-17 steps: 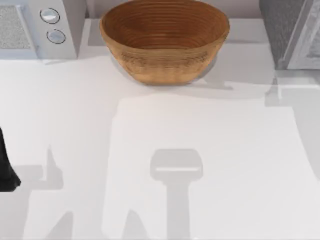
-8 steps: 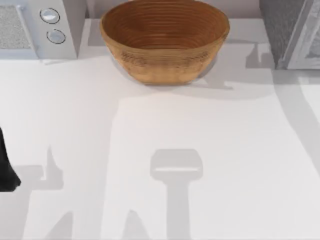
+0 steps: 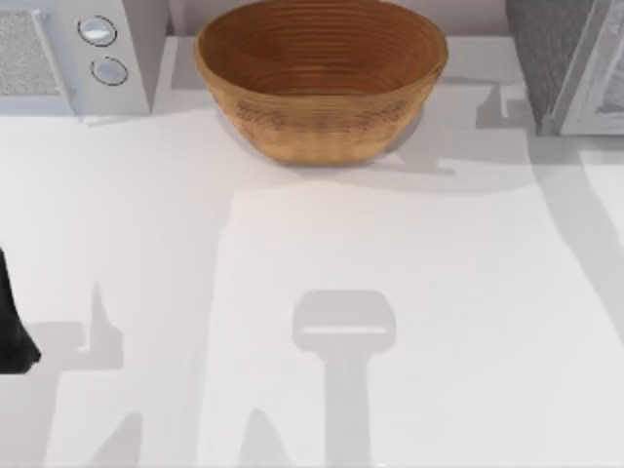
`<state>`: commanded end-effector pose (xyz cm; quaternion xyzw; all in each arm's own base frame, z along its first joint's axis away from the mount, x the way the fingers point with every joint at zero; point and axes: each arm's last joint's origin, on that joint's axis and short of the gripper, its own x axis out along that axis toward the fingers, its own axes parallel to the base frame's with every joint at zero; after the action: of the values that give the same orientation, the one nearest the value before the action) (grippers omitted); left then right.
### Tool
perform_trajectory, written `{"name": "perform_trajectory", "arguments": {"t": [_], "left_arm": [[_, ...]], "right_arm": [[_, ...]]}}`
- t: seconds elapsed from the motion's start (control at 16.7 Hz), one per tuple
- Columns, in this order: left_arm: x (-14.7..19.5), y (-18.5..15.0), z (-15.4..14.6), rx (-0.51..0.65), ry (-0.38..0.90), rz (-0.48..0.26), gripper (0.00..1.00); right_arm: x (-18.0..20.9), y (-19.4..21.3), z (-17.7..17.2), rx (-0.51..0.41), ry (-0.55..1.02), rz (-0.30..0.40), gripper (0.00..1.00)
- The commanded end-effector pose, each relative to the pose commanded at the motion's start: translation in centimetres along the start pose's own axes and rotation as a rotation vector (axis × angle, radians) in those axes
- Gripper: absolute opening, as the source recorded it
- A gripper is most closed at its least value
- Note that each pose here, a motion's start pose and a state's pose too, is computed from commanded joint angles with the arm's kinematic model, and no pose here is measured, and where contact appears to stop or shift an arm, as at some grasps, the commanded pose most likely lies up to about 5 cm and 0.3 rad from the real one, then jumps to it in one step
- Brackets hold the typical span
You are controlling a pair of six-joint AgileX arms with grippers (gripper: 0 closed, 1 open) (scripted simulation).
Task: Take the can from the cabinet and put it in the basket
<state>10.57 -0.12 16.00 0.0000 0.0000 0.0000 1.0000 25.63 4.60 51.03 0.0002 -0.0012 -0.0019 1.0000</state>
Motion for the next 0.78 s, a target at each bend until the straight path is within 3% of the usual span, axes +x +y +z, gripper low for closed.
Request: {"name": "perform_trajectory", "arguments": {"t": [0.54, 0.78], "left_arm": [[0.0, 0.0, 0.0, 0.0, 0.0, 0.0, 1.0], [0.0, 0.0, 0.0, 0.0, 0.0, 0.0, 1.0]], "right_arm": [[9.1, -0.3, -0.3, 0.0, -0.002, -0.005, 1.0], [10.0, -0.5, -0.3, 0.0, -0.007, -0.005, 1.0]]}}
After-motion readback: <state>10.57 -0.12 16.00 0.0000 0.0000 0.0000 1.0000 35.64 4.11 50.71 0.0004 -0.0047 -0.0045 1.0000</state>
